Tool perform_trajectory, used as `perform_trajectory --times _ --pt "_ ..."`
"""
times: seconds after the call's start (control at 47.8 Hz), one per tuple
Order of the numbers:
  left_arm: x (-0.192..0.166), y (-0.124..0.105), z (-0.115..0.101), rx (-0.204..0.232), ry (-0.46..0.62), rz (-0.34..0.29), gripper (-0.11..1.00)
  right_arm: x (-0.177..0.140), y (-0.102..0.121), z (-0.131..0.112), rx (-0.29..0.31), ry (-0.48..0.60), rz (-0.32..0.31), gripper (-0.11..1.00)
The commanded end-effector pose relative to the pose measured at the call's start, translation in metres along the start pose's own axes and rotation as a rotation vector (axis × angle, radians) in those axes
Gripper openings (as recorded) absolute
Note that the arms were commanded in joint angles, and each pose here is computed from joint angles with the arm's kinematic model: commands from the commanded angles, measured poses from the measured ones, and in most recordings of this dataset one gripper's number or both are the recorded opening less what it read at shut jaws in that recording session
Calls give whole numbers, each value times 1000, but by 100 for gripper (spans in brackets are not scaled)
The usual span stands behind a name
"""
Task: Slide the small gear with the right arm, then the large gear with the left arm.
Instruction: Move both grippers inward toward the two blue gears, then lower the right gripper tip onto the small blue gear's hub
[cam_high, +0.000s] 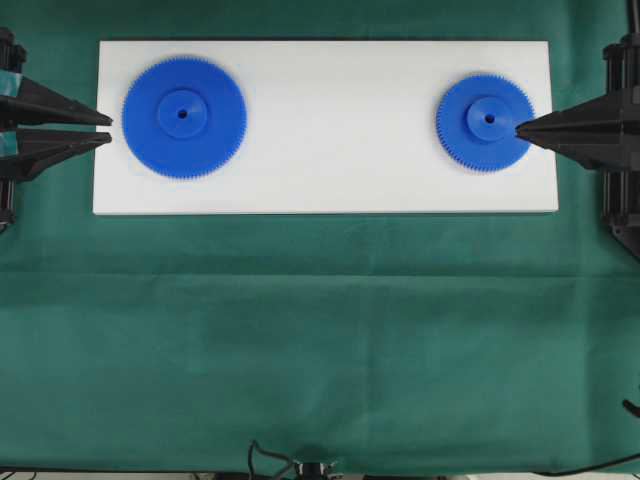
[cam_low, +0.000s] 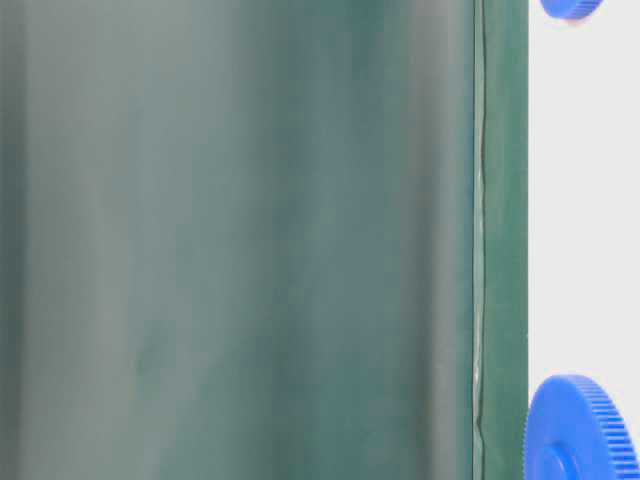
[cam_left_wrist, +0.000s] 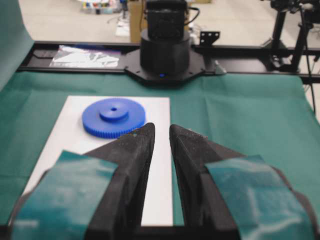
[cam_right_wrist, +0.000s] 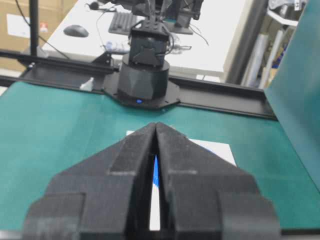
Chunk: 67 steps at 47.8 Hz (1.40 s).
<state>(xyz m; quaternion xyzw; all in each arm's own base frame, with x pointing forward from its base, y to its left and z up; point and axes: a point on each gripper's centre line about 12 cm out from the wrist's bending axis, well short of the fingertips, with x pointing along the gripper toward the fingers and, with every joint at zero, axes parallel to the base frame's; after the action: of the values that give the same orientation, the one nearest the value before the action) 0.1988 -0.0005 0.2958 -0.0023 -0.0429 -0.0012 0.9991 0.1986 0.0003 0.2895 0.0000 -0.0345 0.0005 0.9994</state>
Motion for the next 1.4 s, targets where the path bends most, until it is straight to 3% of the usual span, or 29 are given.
perform_trajectory --times 0.0,0.188,0.377,0.544,0.691,1.088,1.381 --pt "1 6 -5 19 61 32 24 2 -2 10 2 -21 -9 53" --pt "-1 20 -9 13 104 99 0 1 -10 5 30 107 -54 52" --pt "-1 38 -18 11 161 189 0 -3 -28 -6 80 203 -149 52" --pt "1 53 -32 -6 240 257 0 -10 -53 -26 124 329 -287 52" --pt "8 58 -45 -23 306 272 0 -14 -71 -51 197 460 -388 52" --pt "27 69 -72 -43 440 289 0 -2 -80 -104 262 714 -416 52" --pt "34 76 -88 -60 521 307 0 1 -82 -116 272 769 -419 52"
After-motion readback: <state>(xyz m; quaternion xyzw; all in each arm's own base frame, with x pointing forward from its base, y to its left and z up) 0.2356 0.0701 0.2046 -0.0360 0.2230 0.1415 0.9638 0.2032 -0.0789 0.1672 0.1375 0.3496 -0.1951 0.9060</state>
